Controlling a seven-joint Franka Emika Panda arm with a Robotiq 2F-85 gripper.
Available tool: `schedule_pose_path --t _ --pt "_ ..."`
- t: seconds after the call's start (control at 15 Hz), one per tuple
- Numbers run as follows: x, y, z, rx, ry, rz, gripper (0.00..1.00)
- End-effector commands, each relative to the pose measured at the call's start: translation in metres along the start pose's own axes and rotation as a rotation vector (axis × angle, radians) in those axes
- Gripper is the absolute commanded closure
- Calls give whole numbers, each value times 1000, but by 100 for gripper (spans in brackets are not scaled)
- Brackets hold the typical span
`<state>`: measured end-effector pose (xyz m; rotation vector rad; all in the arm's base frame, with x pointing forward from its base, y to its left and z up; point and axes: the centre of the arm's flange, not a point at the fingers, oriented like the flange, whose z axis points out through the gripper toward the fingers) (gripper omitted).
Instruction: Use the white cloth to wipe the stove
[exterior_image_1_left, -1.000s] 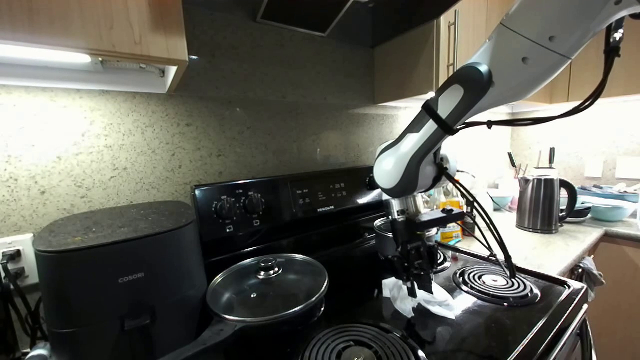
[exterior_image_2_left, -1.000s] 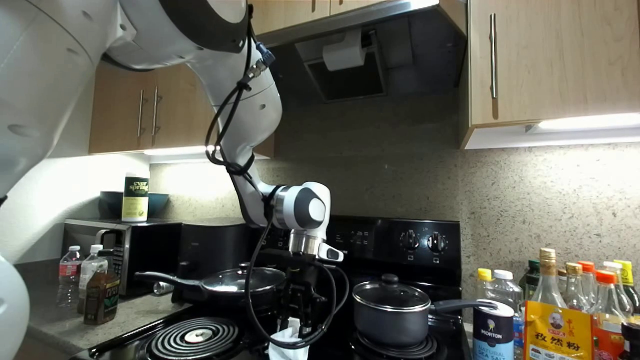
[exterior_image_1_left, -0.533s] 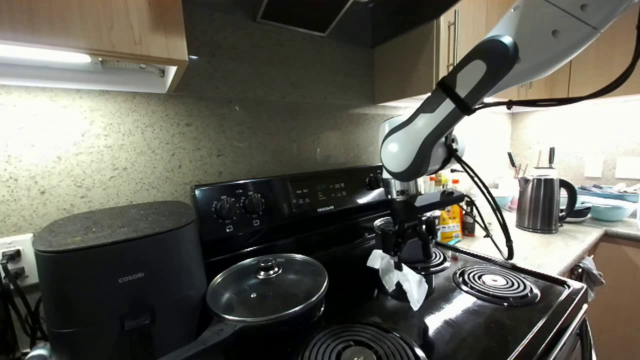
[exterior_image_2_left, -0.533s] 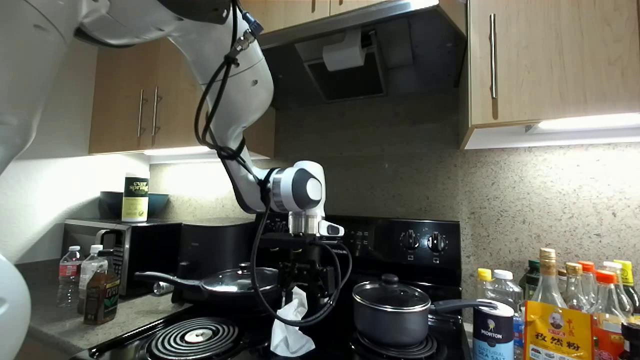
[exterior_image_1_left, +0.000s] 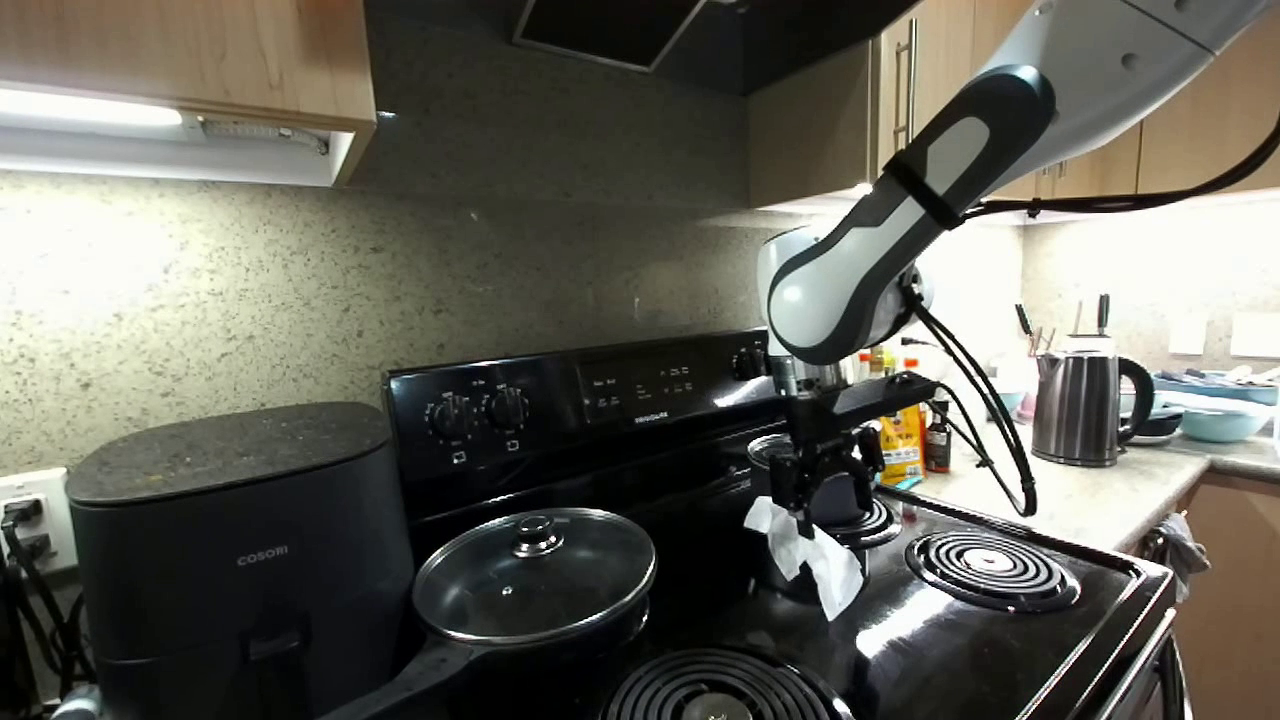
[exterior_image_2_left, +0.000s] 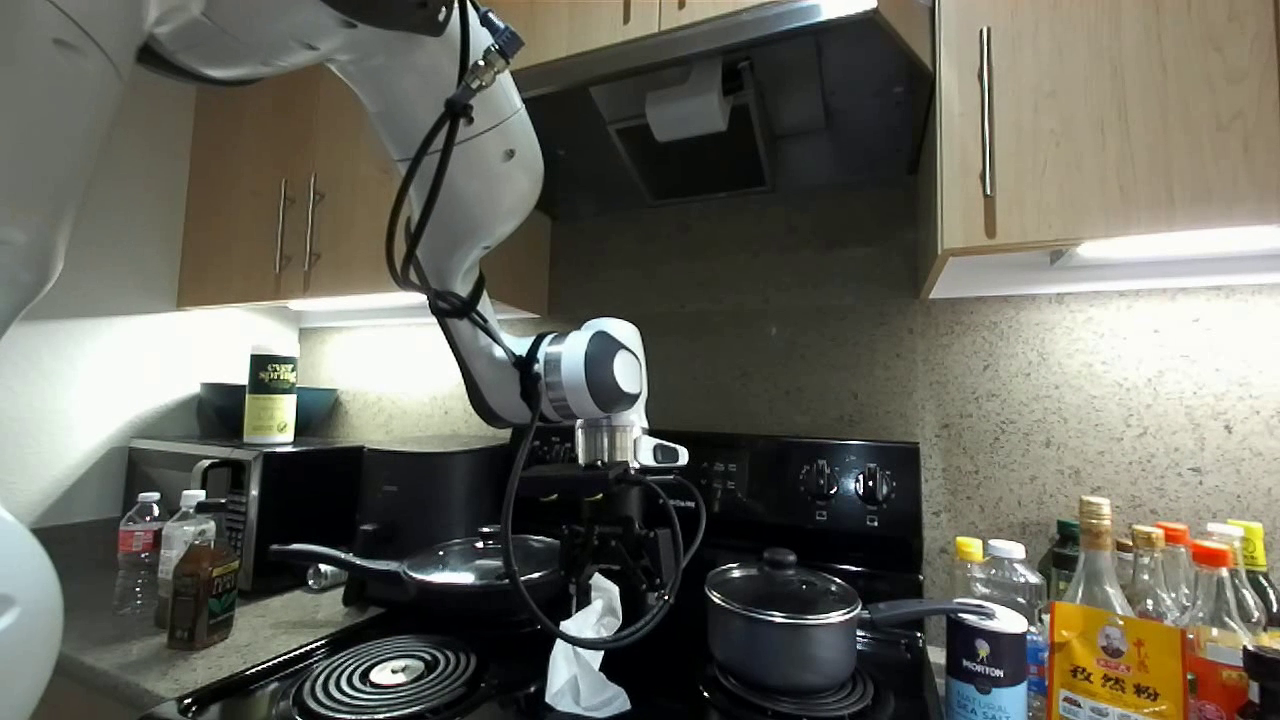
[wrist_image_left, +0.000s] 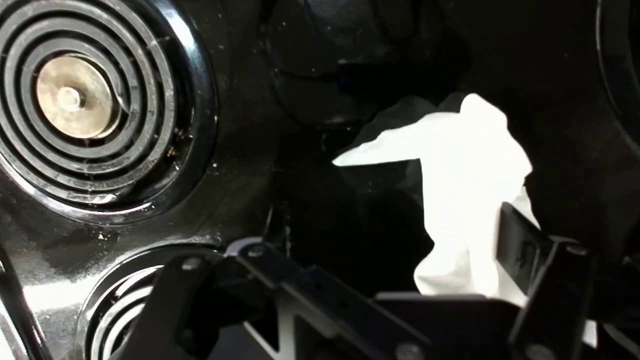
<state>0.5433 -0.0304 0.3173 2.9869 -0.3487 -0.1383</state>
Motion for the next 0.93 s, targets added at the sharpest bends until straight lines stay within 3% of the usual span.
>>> schedule_pose_path --t 0.0,0.07,0.2,0.33,0.4,0.47,0.6,0.87 --pt "-5 1 -5 -6 38 15 0" --pt "-5 1 -13 62 92 26 0" --pt "7 1 -13 76 99 75 0" --pt "0 3 -29 184 181 82 0" --pt "11 0 -20 120 126 100 0" --pt "13 1 -13 107 107 138 0" --pt "11 3 -22 152 144 139 0" --pt "16 1 -20 130 131 116 0"
